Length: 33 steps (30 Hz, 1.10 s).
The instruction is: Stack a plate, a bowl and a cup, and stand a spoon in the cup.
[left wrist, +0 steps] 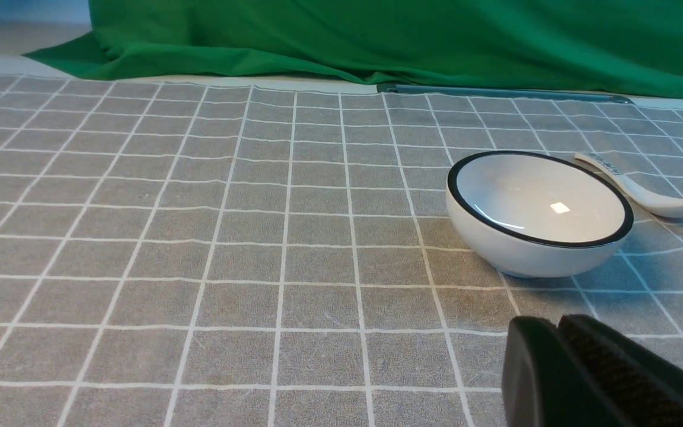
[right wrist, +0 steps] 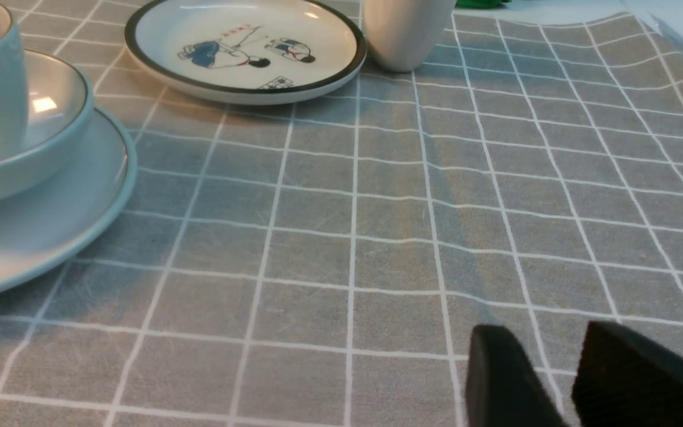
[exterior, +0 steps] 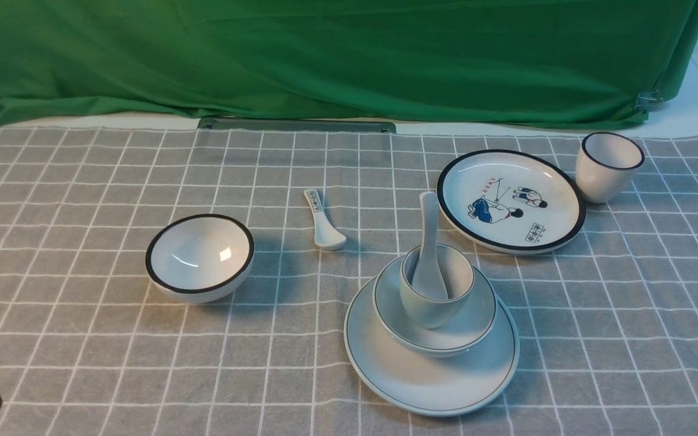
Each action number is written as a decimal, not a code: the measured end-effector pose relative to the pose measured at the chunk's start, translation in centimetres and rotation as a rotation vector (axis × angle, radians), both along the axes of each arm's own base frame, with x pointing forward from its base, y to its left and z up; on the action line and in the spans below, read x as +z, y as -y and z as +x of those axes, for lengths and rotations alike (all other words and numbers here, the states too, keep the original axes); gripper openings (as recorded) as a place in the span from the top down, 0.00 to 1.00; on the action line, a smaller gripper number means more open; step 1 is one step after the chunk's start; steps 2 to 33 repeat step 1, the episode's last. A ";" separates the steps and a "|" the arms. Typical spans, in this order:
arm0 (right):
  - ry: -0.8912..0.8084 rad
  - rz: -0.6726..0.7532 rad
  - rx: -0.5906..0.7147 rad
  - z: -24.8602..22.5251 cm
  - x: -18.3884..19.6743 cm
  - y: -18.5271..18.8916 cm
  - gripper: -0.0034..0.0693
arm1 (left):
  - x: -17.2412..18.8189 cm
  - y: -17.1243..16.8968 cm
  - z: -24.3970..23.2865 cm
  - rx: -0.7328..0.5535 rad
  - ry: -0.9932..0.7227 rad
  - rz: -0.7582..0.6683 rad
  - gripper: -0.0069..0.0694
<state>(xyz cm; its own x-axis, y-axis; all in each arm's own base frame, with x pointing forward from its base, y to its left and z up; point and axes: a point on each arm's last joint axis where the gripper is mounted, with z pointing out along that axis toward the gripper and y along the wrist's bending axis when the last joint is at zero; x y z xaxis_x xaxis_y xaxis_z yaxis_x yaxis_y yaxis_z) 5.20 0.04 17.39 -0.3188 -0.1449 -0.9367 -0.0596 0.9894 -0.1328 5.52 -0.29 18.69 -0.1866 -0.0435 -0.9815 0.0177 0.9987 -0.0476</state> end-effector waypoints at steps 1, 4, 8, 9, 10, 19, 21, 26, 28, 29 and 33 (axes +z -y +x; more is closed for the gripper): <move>0.000 0.000 0.000 0.0 0.0 0.0 0.62 | 0.0 0.0 0.0 0.000 0.000 0.000 0.89; 0.000 0.000 0.000 0.0 0.0 0.0 0.62 | 0.0 0.0 0.0 0.000 0.000 0.000 0.89; 0.000 0.000 0.000 0.0 0.0 0.0 0.62 | 0.0 0.0 0.0 0.000 0.000 0.000 0.89; 0.000 0.000 0.000 0.0 0.0 0.0 0.62 | 0.0 0.0 0.0 0.000 0.000 0.000 0.89; 0.000 0.000 0.000 0.0 0.0 0.0 0.62 | 0.0 0.0 0.0 0.000 0.000 0.000 0.89; 0.000 0.000 0.000 0.0 0.0 0.0 0.62 | 0.0 0.0 0.0 0.000 0.000 0.000 0.89; 0.000 0.000 0.000 0.0 0.0 0.0 0.62 | 0.0 0.0 0.0 0.000 0.000 0.000 0.89; 0.000 0.000 0.000 0.0 0.0 0.0 0.62 | 0.0 0.0 0.0 0.000 0.000 0.000 0.89; 0.000 0.000 0.000 0.0 0.0 0.0 0.62 | 0.0 0.0 0.0 0.000 0.000 0.000 0.89; 0.000 0.000 0.000 0.0 0.0 0.0 0.62 | 0.0 0.0 0.0 0.000 0.000 0.000 0.89; 0.000 0.000 0.000 0.0 0.0 0.0 0.62 | 0.0 0.0 0.0 0.000 0.000 0.000 0.89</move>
